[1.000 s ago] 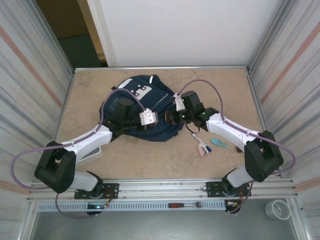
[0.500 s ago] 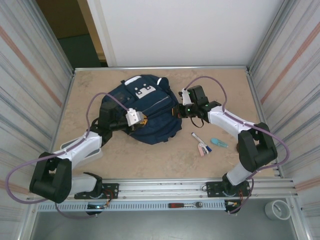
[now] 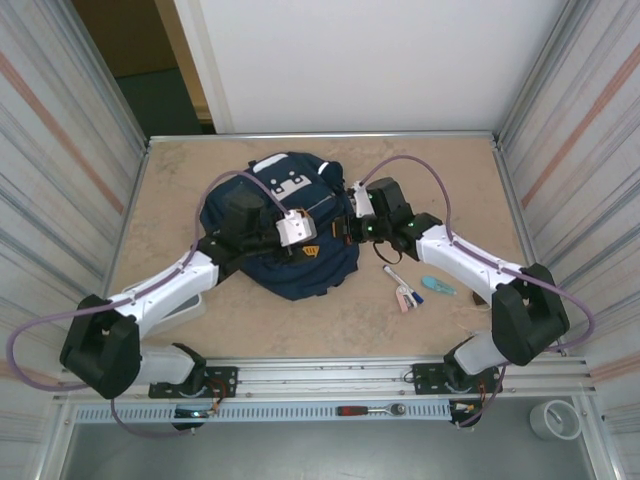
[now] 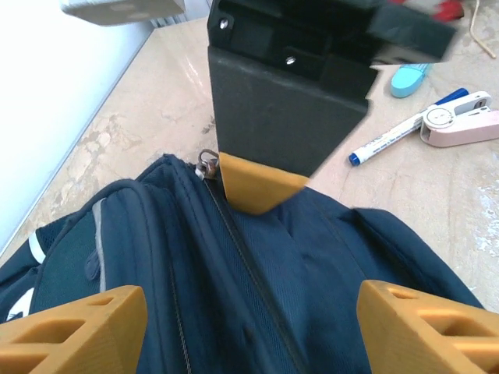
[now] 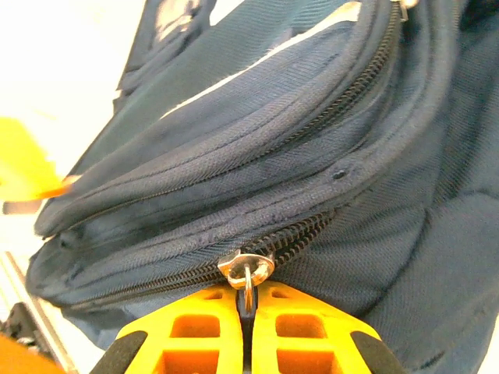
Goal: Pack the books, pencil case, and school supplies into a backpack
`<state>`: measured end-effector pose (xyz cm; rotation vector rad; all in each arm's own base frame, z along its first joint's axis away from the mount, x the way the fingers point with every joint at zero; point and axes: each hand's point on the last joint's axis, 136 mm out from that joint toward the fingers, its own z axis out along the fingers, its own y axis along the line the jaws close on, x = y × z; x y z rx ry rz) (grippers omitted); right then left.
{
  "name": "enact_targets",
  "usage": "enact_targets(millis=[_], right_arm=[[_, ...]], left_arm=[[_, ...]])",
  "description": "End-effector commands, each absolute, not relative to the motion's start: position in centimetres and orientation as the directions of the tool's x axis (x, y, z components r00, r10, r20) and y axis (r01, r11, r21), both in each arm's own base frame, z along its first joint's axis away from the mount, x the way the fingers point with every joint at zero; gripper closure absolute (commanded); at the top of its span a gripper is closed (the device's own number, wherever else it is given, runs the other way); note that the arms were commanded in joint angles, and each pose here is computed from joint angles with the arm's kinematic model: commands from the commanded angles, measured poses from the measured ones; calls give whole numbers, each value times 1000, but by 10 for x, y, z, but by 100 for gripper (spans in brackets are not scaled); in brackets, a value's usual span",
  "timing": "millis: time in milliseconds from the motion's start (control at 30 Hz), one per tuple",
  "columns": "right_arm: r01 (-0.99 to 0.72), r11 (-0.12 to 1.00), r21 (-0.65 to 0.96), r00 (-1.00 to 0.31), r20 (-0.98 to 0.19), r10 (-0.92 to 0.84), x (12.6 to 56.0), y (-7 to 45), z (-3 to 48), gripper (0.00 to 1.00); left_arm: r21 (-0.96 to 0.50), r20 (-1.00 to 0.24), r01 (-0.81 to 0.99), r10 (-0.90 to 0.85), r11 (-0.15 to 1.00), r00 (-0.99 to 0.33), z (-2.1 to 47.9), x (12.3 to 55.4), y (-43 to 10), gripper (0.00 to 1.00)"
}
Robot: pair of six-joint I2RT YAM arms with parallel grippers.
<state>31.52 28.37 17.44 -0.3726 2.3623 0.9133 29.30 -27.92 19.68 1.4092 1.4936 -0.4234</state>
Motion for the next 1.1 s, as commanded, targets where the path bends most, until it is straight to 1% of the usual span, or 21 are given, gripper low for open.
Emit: enact_targets(millis=[0,33,100,167,233,267,300,333,433,533,600,733,767,800,867,933,1000,1033,1067], right_arm=[[-543,637,547,-725,-688,-27,303,304,218,100],[-554,631,543,-723,-690,-40,300,307,217,100],[-573,625,530,-716,-695,-67,295,309,213,100],[-581,633,511,-713,-695,-93,294,307,207,100],[-582,658,478,-714,-688,-131,296,299,196,100],[-578,673,462,-716,-683,-146,297,294,191,100],[-570,692,443,-721,-674,-162,300,287,184,100],[-551,713,435,-734,-659,-164,305,278,177,100],[-452,765,458,-800,-587,-121,325,250,155,100],[-382,780,496,-834,-548,-61,341,239,148,100],[-378,770,514,-839,-542,-51,347,245,148,100],[-390,755,527,-835,-547,-50,355,258,151,100],[-390,753,530,-837,-545,-50,355,260,151,100],[-395,747,535,-836,-547,-50,355,263,153,100],[-407,733,545,-831,-554,-49,351,269,158,100],[-431,712,555,-822,-566,-57,345,277,165,100],[-452,694,561,-812,-580,-61,339,284,172,100],[-460,684,566,-808,-586,-58,337,287,176,100],[-465,675,573,-806,-590,-54,335,289,180,100]], left_arm=[[349,-798,899,587,263,138,185,298,-279,32],[349,-795,899,591,265,134,184,299,-278,35],[360,-790,894,597,267,140,184,300,-277,46],[364,-790,892,597,268,142,185,301,-272,61],[355,-802,895,581,270,142,189,299,-264,80],[351,-811,894,567,278,142,192,299,-259,87],[345,-826,895,545,282,147,196,298,-253,92],[340,-842,898,515,279,159,201,294,-249,94],[340,-883,900,423,274,204,218,283,-236,98],[334,-913,896,336,291,231,231,279,-222,100],[326,-923,894,310,307,230,234,280,-213,100],[299,-927,891,325,342,187,225,288,-201,100],[295,-926,890,333,348,177,223,290,-201,100],[290,-925,890,340,351,168,222,292,-200,97],[265,-926,899,353,348,136,219,293,-202,83],[271,-911,902,392,337,127,214,293,-208,65],[295,-888,903,439,314,137,207,290,-217,53],[302,-877,905,460,301,139,203,289,-223,48],[307,-868,906,476,292,141,201,288,-227,45]])
